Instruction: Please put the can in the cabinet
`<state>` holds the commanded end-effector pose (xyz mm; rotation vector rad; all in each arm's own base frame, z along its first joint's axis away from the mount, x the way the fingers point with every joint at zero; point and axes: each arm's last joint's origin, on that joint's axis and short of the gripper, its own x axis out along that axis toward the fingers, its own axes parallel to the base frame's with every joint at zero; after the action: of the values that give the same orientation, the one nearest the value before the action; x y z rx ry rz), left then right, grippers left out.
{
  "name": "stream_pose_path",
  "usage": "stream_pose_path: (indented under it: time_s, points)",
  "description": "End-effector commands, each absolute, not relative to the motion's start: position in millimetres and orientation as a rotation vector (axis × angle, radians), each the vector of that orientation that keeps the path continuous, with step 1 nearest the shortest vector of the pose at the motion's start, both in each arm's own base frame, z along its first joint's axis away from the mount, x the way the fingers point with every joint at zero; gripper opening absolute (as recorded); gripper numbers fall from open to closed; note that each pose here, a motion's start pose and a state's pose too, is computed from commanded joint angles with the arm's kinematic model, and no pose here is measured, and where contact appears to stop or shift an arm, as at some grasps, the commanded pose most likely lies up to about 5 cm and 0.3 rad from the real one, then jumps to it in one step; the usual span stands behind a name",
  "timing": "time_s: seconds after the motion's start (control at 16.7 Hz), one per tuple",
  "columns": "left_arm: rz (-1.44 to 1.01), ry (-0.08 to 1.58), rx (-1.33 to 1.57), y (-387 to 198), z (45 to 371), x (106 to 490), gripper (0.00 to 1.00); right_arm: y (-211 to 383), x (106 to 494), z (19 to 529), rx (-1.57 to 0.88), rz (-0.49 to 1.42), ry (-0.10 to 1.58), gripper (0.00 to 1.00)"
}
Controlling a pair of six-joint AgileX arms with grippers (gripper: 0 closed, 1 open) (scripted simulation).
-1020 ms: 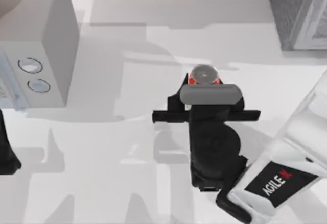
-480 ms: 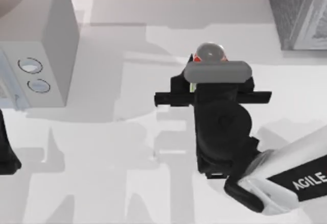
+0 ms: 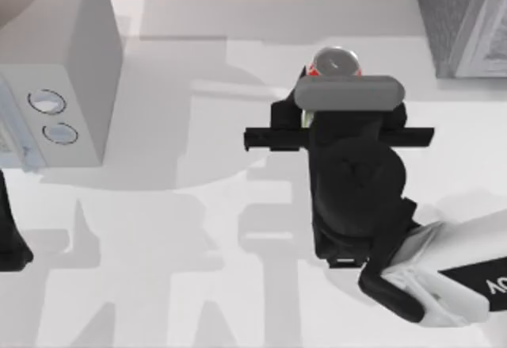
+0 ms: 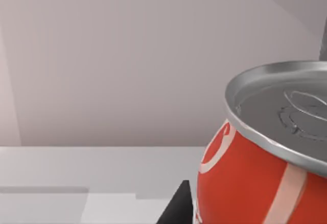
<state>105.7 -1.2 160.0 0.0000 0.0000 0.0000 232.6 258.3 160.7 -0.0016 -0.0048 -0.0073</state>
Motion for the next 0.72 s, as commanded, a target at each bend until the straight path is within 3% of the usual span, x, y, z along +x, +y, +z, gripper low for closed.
stream_pose_path:
  time_s: [0.36,0.72]
  points:
    - [0.0,0.0,0.0,-1,160,106,1.0,243,232,171,-0.02,0.041,0.009,0.0]
    - [0.0,0.0,0.0,-1,160,106,1.0,159,226,213,-0.027,0.029,0.019,0.0]
